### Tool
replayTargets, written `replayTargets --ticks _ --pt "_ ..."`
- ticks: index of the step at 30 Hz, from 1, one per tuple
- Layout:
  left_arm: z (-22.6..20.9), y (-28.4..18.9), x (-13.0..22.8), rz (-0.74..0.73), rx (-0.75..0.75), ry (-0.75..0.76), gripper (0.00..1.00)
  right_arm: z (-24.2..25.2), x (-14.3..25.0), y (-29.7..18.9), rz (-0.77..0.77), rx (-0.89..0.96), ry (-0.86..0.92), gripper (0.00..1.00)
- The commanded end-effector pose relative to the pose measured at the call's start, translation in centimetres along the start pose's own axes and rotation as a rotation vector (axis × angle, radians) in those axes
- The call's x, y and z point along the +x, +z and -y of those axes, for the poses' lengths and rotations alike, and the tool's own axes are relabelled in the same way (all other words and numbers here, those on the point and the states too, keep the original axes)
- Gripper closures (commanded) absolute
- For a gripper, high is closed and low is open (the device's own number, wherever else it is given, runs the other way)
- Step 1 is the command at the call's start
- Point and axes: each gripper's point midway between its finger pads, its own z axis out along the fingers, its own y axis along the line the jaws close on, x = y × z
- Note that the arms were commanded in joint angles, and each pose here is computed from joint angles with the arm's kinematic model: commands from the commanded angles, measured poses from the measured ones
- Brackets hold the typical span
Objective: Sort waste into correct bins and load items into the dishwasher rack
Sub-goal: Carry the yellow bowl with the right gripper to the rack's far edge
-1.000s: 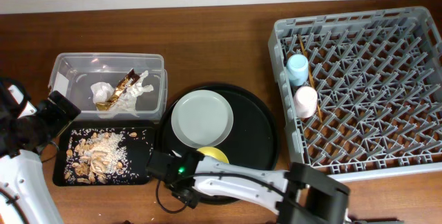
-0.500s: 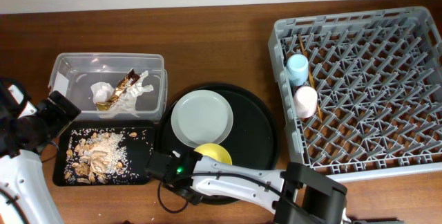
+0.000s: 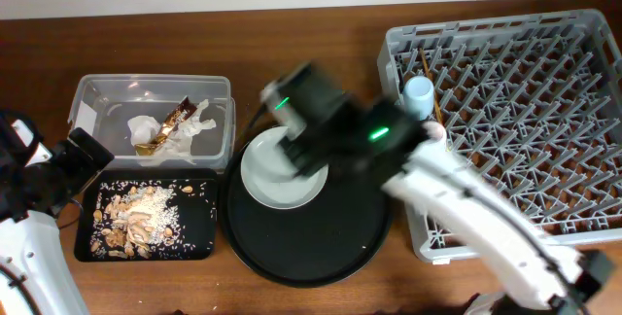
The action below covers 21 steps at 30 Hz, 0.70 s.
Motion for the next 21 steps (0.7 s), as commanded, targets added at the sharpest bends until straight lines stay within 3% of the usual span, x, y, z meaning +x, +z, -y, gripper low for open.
replayTargets --ticks 1,9,16,21 --pt "-0.3 -0.1 -0.1 0.008 -0.011 -0.013 0.01 6.8 -1.4 -2.7 0.084 -0.165 0.057 0.96" --pt "-0.3 -0.1 -0.1 0.009 -0.011 -0.013 0.01 26.2 0.0 -4.5 0.407 -0.406 0.252 0.96" --pt "-0.3 -0.1 -0.1 0.009 -0.011 -0.013 0.01 34.4 2.5 -2.9 0.688 -0.644 0.303 0.96" --pt "-0.3 -0.1 -0.1 0.009 -0.011 -0.013 0.01 38.6 5.3 0.1 0.720 -0.666 0.389 0.96"
